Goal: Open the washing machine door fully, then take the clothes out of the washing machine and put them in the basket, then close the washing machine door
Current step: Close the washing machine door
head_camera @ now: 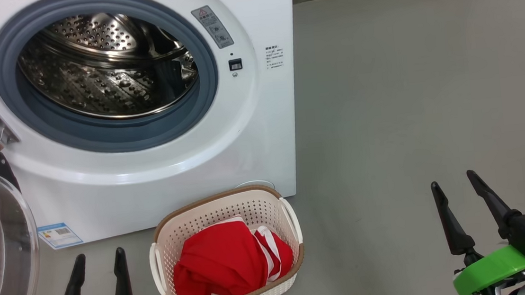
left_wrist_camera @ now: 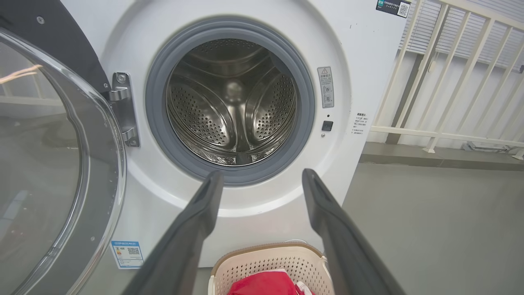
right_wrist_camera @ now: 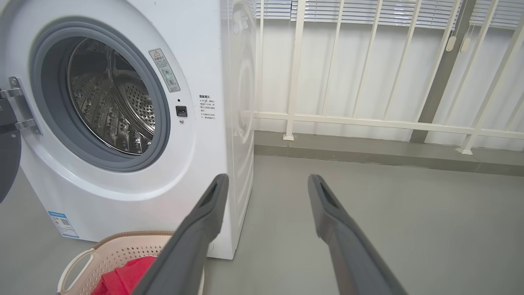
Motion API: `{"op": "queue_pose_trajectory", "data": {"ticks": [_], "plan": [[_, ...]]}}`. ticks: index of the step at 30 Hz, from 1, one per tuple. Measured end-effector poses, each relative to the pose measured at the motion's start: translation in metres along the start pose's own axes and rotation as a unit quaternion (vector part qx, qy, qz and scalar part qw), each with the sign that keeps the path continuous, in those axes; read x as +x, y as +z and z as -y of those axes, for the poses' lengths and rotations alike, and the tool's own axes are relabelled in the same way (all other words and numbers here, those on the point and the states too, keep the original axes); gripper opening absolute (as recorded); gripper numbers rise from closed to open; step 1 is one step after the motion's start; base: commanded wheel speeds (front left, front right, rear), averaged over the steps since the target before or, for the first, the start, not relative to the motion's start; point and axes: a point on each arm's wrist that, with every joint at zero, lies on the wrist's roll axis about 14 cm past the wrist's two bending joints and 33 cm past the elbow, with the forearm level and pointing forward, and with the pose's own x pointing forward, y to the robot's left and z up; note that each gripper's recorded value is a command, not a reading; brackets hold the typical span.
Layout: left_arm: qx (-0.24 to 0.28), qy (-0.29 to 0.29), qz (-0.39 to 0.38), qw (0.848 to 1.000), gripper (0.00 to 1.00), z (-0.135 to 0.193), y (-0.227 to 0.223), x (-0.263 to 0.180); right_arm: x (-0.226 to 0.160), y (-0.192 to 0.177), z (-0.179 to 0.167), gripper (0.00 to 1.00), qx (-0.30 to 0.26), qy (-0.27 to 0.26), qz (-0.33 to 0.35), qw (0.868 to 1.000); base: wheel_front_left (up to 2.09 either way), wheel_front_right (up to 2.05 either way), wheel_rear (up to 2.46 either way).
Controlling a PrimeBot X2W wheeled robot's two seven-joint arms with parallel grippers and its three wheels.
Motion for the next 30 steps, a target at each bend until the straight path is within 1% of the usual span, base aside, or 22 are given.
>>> {"op": "queue_pose_trajectory", "data": {"ticks": [9, 16, 22, 30], "plan": [[0.002, 0.015, 0.005, 1.000, 1.00, -0.007, 0.003, -0.003, 0.008, 0.004, -0.008, 1.00, 0.000, 0.013, 0.007, 1.000, 0.00, 0.00, 0.00], [0.006, 0.040, 0.008, 0.999, 1.00, -0.021, 0.007, -0.010, 0.014, 0.003, -0.020, 1.00, 0.002, 0.031, 0.006, 1.000, 0.00, 0.00, 0.00], [0.007, 0.072, 0.019, 0.997, 1.00, -0.039, 0.015, -0.022, 0.022, 0.003, -0.041, 1.00, 0.005, 0.061, 0.007, 0.998, 0.00, 0.00, 0.00], [0.019, 0.130, 0.037, 0.991, 1.00, -0.075, 0.030, -0.050, 0.036, 0.001, -0.084, 1.00, 0.009, 0.122, 0.006, 0.993, 0.00, 0.00, 0.00]]}}
